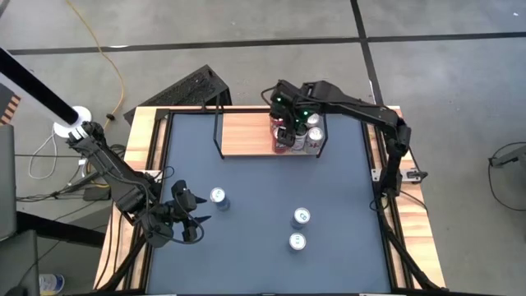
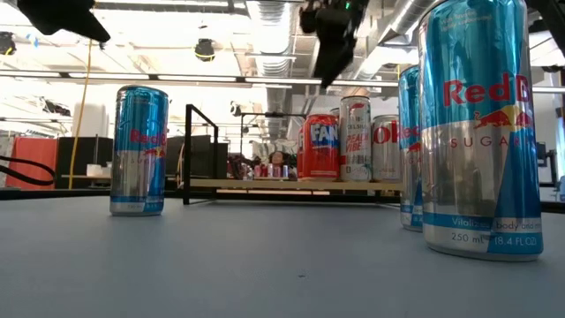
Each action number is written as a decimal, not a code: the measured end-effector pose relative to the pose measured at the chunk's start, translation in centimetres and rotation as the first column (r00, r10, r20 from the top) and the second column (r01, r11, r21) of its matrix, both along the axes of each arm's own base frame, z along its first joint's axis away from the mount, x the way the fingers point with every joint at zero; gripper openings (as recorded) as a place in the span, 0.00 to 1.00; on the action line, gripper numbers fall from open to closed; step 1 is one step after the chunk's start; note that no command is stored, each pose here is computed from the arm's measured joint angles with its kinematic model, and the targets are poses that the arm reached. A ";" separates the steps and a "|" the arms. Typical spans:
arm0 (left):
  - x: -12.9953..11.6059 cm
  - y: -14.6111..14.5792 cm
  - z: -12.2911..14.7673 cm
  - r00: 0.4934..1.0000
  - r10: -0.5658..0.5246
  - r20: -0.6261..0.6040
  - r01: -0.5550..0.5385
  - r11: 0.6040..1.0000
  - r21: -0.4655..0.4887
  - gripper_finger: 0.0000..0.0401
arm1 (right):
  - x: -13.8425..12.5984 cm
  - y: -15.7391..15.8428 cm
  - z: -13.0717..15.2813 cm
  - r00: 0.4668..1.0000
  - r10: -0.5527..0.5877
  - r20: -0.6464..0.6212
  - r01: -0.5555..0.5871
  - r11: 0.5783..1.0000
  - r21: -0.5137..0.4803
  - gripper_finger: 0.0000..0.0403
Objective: Place canned beverage on shelf
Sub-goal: Put the left blue soda can on the shelf
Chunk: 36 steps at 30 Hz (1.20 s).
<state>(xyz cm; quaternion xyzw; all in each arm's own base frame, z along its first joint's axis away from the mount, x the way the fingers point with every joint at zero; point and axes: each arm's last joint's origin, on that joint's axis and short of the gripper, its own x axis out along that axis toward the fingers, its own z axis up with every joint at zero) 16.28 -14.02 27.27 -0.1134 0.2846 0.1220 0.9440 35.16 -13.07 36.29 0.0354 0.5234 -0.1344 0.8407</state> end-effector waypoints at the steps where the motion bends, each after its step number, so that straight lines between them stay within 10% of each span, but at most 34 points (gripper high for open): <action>1: 0.1 -0.1 0.1 1.000 0.002 0.011 -0.002 1.000 -0.010 0.61 | -0.2 0.3 0.7 1.000 0.011 -0.003 -0.011 1.000 -0.002 0.80; 20: 2.9 4.8 2.4 0.992 -0.118 -0.036 0.121 0.988 0.096 0.61 | -13.0 11.1 13.9 0.955 0.010 0.297 -0.031 0.997 0.065 0.77; 36: 4.7 6.3 0.2 0.966 -0.187 -0.176 0.213 0.967 0.141 0.61 | -17.4 15.2 15.6 0.918 -0.020 0.395 -0.014 0.996 0.084 0.77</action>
